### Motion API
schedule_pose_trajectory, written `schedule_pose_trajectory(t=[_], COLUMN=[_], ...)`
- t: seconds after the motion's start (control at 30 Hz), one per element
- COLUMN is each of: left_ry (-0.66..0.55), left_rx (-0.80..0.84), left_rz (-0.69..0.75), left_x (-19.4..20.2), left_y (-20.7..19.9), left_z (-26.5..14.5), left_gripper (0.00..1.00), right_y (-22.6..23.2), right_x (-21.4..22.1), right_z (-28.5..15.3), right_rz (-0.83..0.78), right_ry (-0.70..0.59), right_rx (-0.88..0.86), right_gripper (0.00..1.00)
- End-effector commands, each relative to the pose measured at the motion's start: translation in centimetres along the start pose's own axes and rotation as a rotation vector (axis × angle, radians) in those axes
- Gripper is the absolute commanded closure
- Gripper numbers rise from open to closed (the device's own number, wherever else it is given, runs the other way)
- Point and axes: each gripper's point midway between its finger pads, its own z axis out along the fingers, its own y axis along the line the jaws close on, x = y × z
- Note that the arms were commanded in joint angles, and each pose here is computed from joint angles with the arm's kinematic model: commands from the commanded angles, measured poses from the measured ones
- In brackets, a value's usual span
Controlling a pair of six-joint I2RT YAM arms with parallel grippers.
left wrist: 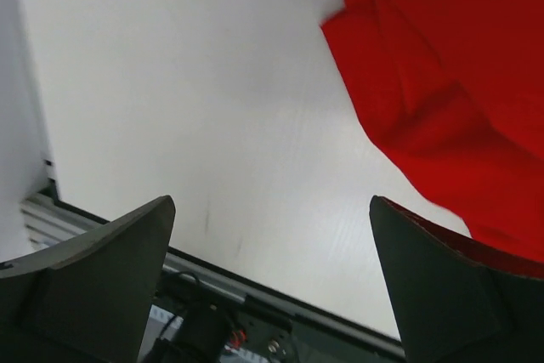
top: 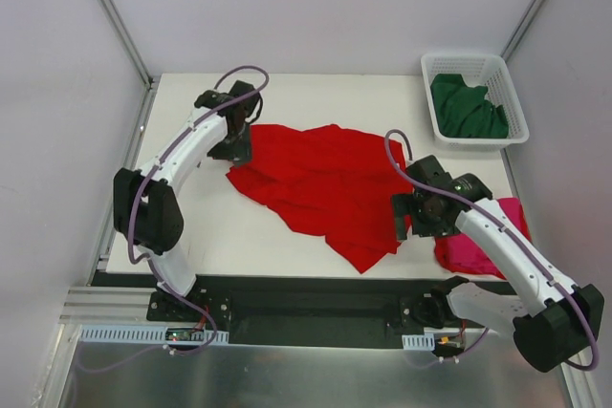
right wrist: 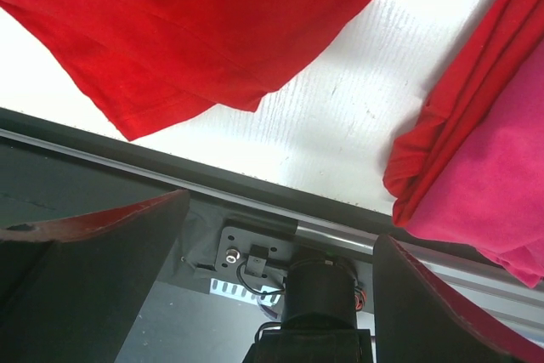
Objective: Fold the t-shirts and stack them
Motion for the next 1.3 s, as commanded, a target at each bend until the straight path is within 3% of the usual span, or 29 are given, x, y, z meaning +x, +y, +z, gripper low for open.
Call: schedule_pose_trajectory(t=[0.0,0.13,0.43,0.7,0.87,0.93,1.27], left_ry=[0.052,0.145,0.232,0.26,0.299,0.313,0.275], left_rx=[0.245,0.262,0.422,0.422,0.395,0.386,0.341], left_rz=[-0.064,-0.029,-0.024,-0.033,-0.027,-0.03,-0.107], left_x=[2.5,5.8,4.8,4.0,6.5,7.8,10.8], left_y=[-4.3,-5.9,-11.4,-12.1,-10.9,-10.1,-4.5], left_z=[-0.3,2.3,6.1,7.5,7.6,7.3,1.7], left_gripper=[0.01,0.01,0.01,0.01,0.43,0.53,0.57], right_y=[0.9,1.0,0.6,0.0,0.0,0.1,1.1], right_x=[-0.6,-0.9,-0.3,0.5,0.5,0.3,-0.8], right_z=[-0.6,-0.6,-0.6,-0.6,-0.5,-0.4,0.3], right_rz=[-0.016,-0.025,-0.032,-0.021,-0.018,-0.021,-0.034], right_ry=[0.006,0.004,0.007,0.004,0.002,0.005,0.024], right_rx=[-0.05,-0.057,-0.043,-0.026,-0.024,-0.026,-0.047], right_gripper=[0.04,0.04,0.04,0.04,0.04,0.04,0.04])
